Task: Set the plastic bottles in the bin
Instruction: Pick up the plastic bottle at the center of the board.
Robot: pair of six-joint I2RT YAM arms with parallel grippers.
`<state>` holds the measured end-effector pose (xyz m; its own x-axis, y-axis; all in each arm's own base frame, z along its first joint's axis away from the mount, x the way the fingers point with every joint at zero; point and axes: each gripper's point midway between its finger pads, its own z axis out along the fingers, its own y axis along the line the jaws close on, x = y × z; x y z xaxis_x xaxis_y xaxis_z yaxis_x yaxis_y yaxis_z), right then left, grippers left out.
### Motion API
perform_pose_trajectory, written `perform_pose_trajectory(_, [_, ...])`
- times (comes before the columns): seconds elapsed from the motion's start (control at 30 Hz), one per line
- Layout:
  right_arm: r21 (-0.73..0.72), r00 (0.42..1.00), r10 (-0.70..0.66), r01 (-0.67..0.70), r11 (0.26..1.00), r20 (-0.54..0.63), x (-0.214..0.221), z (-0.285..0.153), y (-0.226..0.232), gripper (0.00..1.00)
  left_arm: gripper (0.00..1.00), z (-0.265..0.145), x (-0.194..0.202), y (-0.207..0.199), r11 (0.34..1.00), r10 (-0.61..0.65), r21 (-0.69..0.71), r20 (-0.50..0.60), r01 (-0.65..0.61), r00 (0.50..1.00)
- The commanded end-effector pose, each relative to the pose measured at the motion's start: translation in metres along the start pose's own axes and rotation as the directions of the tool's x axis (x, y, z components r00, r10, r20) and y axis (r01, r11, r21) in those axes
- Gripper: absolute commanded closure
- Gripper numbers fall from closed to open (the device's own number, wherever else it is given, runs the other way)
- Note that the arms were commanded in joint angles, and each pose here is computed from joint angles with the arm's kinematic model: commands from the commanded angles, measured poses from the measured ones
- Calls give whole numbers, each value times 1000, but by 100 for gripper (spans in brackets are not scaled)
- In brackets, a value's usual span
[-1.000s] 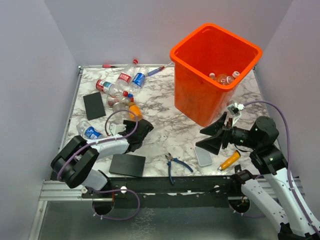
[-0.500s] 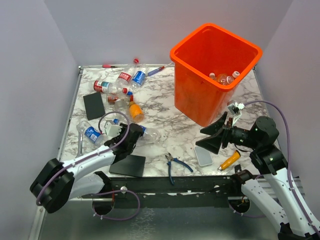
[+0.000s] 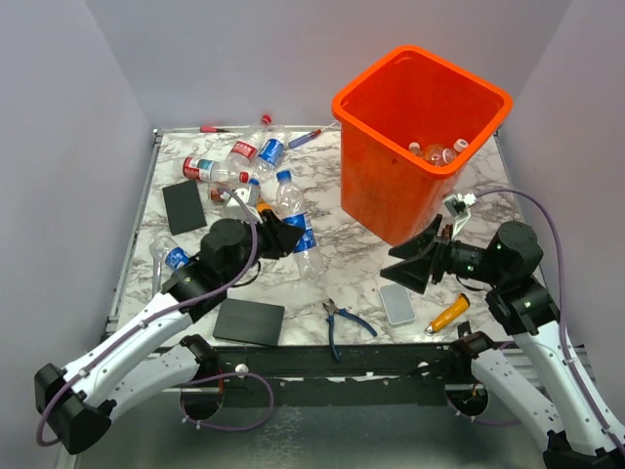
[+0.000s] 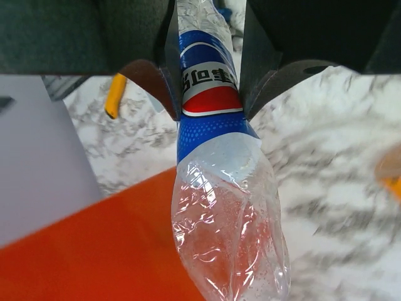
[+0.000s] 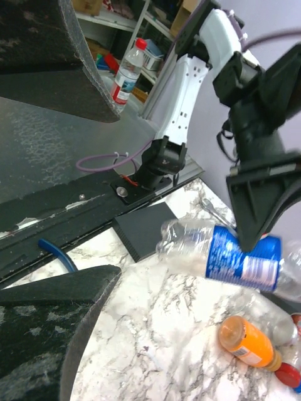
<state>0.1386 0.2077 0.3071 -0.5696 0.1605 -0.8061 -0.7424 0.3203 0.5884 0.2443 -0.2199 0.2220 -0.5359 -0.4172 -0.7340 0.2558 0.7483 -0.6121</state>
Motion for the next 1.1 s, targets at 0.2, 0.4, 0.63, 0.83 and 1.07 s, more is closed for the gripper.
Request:
perform_pose_trajectory(0.2, [3,981,-109,110,994,160,-78,6,28,4,94,-68,-49,-129,567,563,528,311,-632,765])
perform_pose_trajectory(0.4, [181,919,-246,197,963,309,-162,-4,41,5,100,-49,-46,-130,452,622,495,422,-742,660])
perform_pose_trajectory(0.63, [321,940,-233,147,936,248,-191,21,13,5,100,-46,-49,-112,478,588,386,526,-789,614])
perform_pose_trajectory(0.83, [407,941,-322,254,877,105,-171,85,29,4,100,-55,-56,-87,565,526,274,607,-778,595])
perform_pose_trajectory(1.07, [403,939,-327,259,878,109,-164,116,30,4,100,-60,-55,-84,573,511,274,617,-773,598])
